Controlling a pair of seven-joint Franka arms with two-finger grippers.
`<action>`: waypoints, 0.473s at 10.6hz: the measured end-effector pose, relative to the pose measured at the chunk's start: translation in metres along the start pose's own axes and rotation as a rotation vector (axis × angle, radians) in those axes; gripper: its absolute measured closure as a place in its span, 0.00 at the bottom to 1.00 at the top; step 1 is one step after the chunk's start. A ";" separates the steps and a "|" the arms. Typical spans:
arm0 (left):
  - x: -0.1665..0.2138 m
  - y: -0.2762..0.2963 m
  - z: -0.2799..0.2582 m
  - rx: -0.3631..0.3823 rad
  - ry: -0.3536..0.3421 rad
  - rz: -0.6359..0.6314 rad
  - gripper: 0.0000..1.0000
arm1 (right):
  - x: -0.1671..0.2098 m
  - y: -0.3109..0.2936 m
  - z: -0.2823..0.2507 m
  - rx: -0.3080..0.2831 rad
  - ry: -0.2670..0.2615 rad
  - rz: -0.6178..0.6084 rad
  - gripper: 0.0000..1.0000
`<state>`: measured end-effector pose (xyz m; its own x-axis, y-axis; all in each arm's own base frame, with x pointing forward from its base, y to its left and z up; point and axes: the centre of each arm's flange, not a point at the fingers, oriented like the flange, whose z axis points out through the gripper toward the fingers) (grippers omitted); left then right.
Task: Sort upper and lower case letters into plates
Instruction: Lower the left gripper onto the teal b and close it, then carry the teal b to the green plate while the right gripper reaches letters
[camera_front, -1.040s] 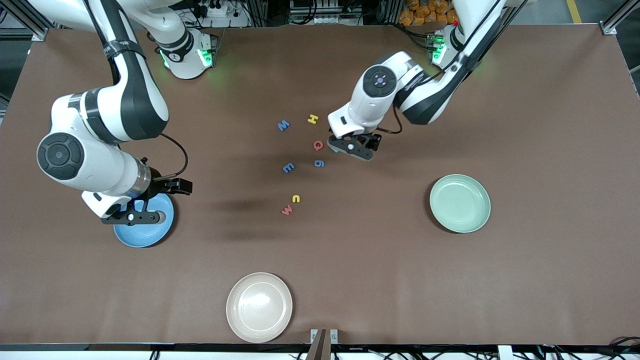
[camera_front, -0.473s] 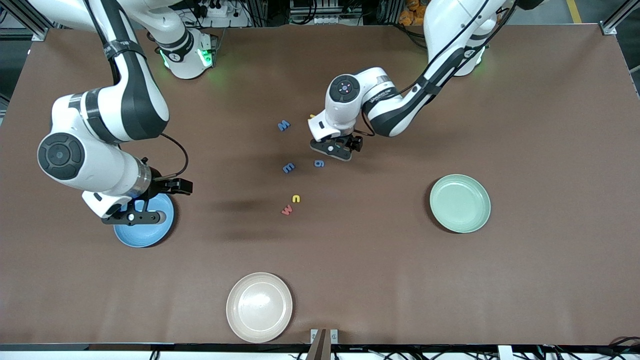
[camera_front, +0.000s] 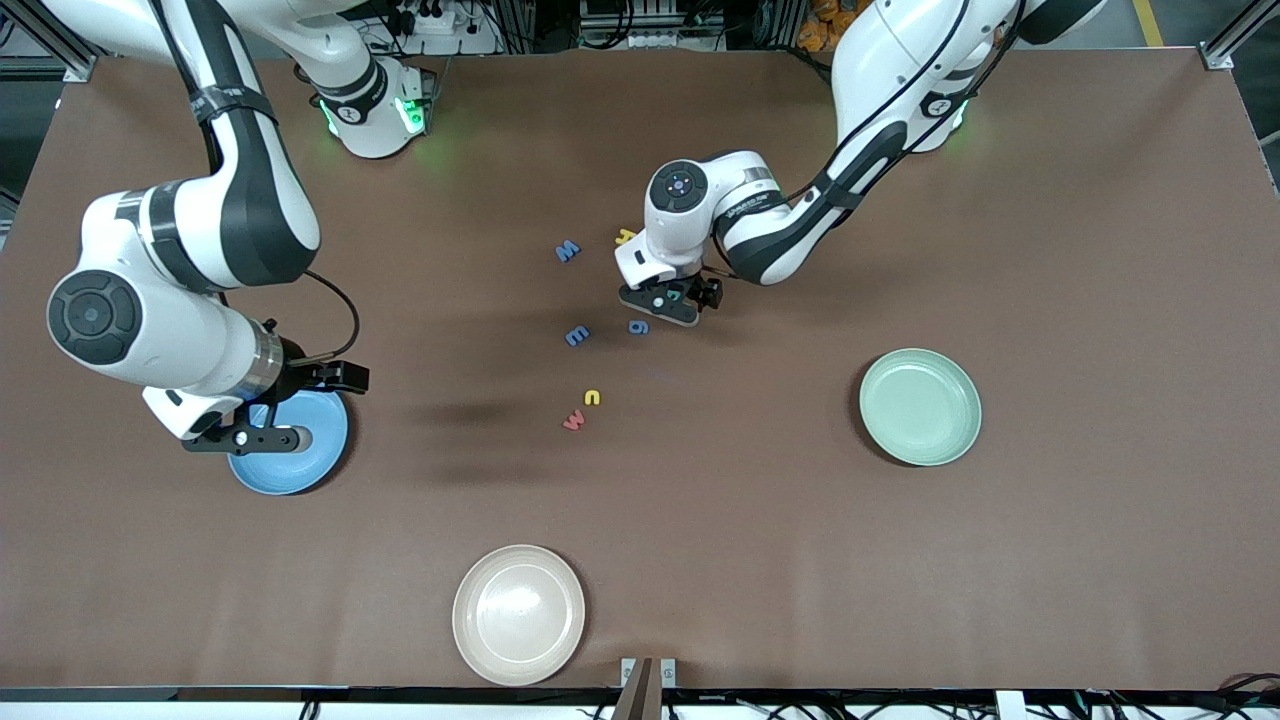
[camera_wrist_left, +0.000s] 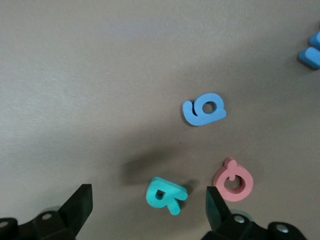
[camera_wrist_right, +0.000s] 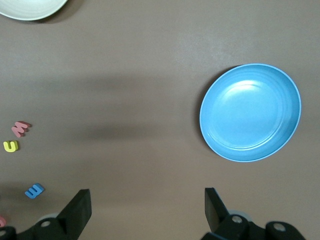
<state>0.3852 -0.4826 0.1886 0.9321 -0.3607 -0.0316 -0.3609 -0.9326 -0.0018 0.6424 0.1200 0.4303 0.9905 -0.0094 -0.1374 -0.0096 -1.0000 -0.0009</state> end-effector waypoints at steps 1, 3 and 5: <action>-0.003 0.003 0.005 0.009 0.003 0.000 0.00 | 0.000 0.000 0.000 0.000 0.000 0.000 0.00; -0.007 0.008 0.011 0.014 -0.001 0.005 0.00 | 0.000 0.001 0.000 0.000 0.000 0.001 0.00; -0.009 0.011 0.012 0.015 -0.002 0.012 0.00 | 0.000 0.001 0.000 0.000 0.000 -0.019 0.00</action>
<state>0.3723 -0.4895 0.1769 0.9278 -0.3715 -0.0338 -0.3722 -0.9280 -0.0169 0.6426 0.1189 0.4303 0.9904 0.0094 -0.1376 0.0091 -1.0000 -0.0033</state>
